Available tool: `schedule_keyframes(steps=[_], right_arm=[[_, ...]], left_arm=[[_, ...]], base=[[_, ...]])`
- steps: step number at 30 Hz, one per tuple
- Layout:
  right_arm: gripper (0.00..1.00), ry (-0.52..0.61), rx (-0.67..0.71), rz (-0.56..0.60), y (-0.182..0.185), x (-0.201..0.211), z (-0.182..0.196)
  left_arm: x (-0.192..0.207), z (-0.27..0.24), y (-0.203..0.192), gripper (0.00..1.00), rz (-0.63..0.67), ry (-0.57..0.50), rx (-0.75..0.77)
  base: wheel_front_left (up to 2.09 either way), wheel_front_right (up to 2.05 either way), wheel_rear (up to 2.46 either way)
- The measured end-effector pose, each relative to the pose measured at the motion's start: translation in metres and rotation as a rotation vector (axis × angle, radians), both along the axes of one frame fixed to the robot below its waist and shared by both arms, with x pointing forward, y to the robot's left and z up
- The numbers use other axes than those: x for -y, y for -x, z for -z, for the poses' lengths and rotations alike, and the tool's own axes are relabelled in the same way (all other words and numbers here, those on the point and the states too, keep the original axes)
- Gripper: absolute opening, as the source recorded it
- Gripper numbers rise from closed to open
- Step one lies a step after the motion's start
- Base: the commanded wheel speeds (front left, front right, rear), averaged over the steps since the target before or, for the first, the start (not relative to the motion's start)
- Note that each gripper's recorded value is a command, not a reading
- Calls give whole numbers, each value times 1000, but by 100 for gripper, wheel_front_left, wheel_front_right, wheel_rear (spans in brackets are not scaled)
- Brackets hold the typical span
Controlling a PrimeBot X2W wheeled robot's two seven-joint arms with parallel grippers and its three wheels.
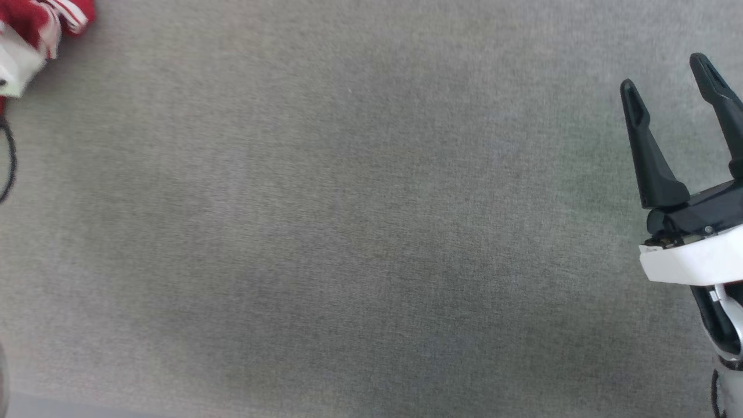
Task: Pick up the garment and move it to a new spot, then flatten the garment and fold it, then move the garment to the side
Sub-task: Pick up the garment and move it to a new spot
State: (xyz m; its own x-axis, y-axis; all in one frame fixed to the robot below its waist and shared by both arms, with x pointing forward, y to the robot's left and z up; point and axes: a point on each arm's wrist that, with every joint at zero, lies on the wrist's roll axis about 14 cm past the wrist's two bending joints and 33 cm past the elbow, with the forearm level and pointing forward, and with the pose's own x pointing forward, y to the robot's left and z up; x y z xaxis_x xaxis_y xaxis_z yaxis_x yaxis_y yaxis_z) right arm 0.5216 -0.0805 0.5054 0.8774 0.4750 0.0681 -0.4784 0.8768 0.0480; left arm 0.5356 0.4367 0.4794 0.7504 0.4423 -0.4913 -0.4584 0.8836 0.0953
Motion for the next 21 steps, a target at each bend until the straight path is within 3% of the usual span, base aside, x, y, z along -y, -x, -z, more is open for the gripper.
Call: schedule_keyframes(steps=[12,21], right_arm=[[100,-83,108,24,22,-6,-52],[100,-121,175,41,41,-7,-84]], left_arm=[[0,-182,1,0,128,-262,407],[20,-266,24,0,199,-354,557]], base=[[0,0,0],[0,0,0]])
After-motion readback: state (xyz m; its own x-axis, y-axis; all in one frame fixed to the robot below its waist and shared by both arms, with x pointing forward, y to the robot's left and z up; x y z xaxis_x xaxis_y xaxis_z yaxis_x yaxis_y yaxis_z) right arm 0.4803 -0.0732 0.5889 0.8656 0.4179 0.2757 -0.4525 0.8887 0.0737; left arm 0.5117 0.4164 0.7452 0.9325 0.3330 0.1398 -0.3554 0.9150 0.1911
